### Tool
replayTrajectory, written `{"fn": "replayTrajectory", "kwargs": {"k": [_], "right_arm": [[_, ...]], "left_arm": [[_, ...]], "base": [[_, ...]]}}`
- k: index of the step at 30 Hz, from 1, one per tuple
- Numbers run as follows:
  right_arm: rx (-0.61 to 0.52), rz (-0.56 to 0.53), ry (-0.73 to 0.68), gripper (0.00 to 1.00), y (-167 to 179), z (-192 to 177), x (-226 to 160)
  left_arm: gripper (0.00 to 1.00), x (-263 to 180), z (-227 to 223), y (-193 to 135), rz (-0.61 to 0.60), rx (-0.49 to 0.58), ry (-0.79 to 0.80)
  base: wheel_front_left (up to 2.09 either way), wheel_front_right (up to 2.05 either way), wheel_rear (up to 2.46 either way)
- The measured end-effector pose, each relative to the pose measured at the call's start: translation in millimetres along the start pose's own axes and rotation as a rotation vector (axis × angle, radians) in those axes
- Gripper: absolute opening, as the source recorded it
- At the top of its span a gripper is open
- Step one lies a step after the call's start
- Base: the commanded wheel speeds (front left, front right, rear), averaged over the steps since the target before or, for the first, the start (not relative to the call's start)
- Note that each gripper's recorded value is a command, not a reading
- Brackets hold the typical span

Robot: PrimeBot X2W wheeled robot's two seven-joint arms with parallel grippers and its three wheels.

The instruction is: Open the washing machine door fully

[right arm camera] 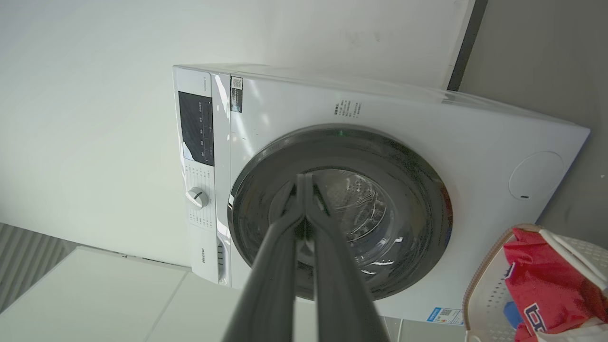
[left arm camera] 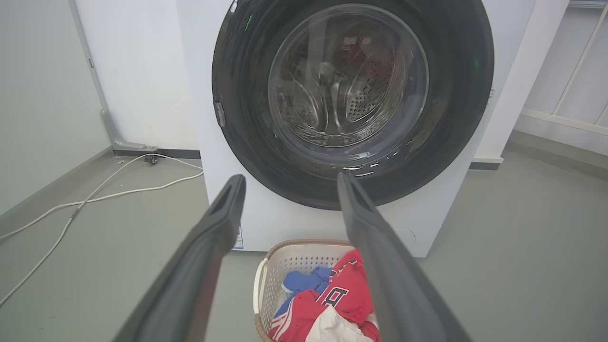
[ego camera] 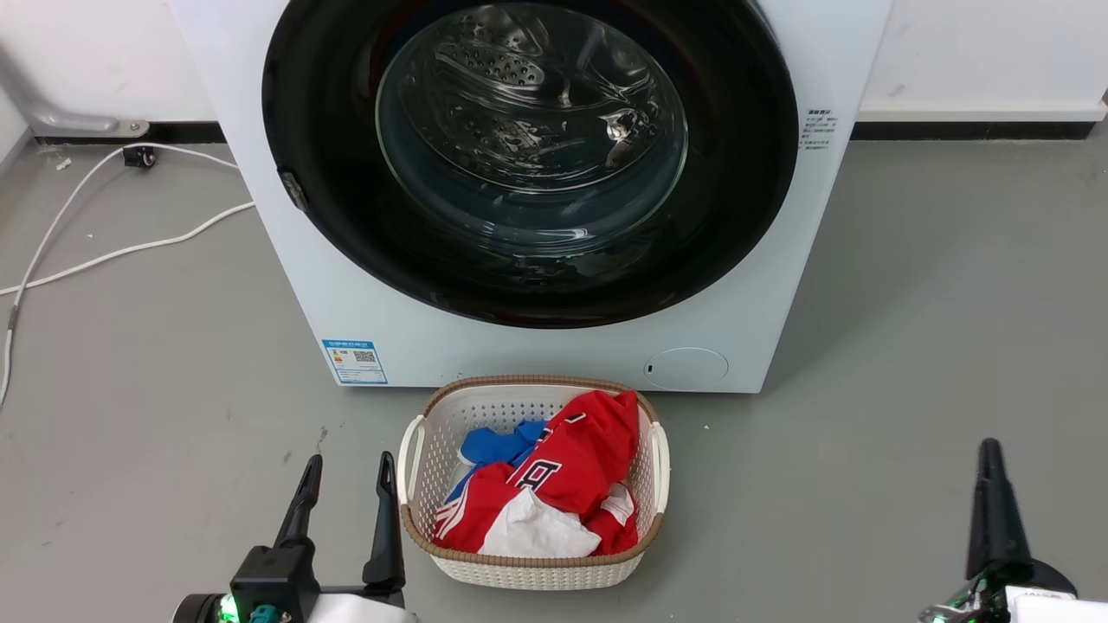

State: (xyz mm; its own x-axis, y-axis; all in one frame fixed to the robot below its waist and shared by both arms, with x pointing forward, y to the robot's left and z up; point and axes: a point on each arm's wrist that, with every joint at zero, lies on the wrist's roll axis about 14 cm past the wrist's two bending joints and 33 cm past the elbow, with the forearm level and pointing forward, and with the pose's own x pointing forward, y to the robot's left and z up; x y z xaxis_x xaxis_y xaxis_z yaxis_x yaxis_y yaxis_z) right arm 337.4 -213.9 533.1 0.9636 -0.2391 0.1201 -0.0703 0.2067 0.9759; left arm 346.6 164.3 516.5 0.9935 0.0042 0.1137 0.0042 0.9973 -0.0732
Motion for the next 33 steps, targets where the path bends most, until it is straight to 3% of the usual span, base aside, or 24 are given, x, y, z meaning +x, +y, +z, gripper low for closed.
{"fn": "replayTrajectory", "kwargs": {"k": [2, 8, 26, 33], "right_arm": [[0.102, -0.012, 0.02, 0.0, 1, -6, -1], [0.26, -0.025, 0.136, 0.0, 4, -18, -5], [0.237, -0.032, 0.215, 0.0, -1, -22, -6], [0.231, -0.028, 0.136, 0.0, -7, -1, 28]], "left_arm": [[1.0, 0, 0, 0, 0.001, 0.0, 0.001], [1.0, 0, -1, 2, 0.005, 0.001, 0.002], [1.0, 0, -3, 6, 0.016, 0.01, 0.01], [1.0, 9, -5, 6, 0.014, 0.022, 0.014]], "base": [[0.0, 0.0, 0.0], [0.0, 0.0, 0.0], [0.0, 0.0, 0.0], [0.0, 0.0, 0.0]]}}
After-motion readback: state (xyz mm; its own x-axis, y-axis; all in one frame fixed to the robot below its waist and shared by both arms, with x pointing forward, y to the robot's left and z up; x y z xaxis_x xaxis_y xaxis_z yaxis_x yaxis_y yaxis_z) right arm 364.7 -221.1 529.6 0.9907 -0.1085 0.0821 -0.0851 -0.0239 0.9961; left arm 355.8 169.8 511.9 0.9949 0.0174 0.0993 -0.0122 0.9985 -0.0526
